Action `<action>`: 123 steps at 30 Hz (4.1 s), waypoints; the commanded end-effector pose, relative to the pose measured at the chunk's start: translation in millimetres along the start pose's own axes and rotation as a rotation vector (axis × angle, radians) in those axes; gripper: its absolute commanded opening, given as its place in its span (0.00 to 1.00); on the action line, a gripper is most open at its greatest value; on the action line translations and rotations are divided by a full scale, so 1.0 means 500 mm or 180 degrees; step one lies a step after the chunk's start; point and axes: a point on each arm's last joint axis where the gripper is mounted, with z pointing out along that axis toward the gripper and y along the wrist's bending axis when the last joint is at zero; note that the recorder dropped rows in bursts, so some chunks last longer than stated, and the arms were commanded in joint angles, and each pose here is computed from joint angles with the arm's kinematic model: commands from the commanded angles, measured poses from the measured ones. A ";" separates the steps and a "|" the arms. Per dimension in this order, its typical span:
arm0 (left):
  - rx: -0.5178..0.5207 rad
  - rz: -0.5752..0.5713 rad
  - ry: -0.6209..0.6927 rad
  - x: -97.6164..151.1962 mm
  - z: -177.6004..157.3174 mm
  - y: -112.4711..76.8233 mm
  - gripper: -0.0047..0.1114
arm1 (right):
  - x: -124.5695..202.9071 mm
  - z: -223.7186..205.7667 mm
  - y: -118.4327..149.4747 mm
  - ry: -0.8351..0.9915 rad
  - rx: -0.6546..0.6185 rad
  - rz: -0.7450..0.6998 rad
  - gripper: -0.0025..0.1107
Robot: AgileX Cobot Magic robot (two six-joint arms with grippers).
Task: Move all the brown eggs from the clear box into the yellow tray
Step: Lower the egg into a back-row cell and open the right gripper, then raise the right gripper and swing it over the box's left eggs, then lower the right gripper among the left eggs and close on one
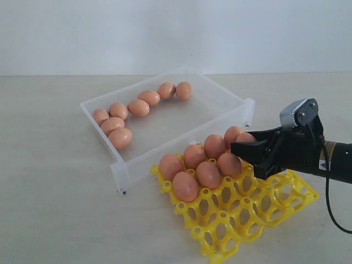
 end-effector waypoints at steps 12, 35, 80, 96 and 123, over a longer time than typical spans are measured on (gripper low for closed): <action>-0.0005 -0.0014 -0.0016 0.001 0.000 0.000 0.08 | -0.002 0.001 -0.009 -0.0038 0.0173 0.0071 0.59; -0.0005 -0.0014 -0.0016 0.001 0.000 0.000 0.08 | -0.132 -0.100 0.125 0.1099 -0.0659 0.0765 0.02; -0.0005 -0.0014 -0.0016 0.001 0.000 0.000 0.08 | -0.484 0.151 0.135 0.1795 0.1417 -0.1393 0.02; -0.0005 -0.0014 -0.0016 0.001 0.000 0.000 0.08 | -0.388 0.335 0.138 0.1978 -0.1538 -0.2708 0.02; -0.0005 -0.0014 -0.0016 0.001 0.000 0.000 0.08 | -0.265 0.420 0.133 0.1551 -0.2205 -0.2794 0.55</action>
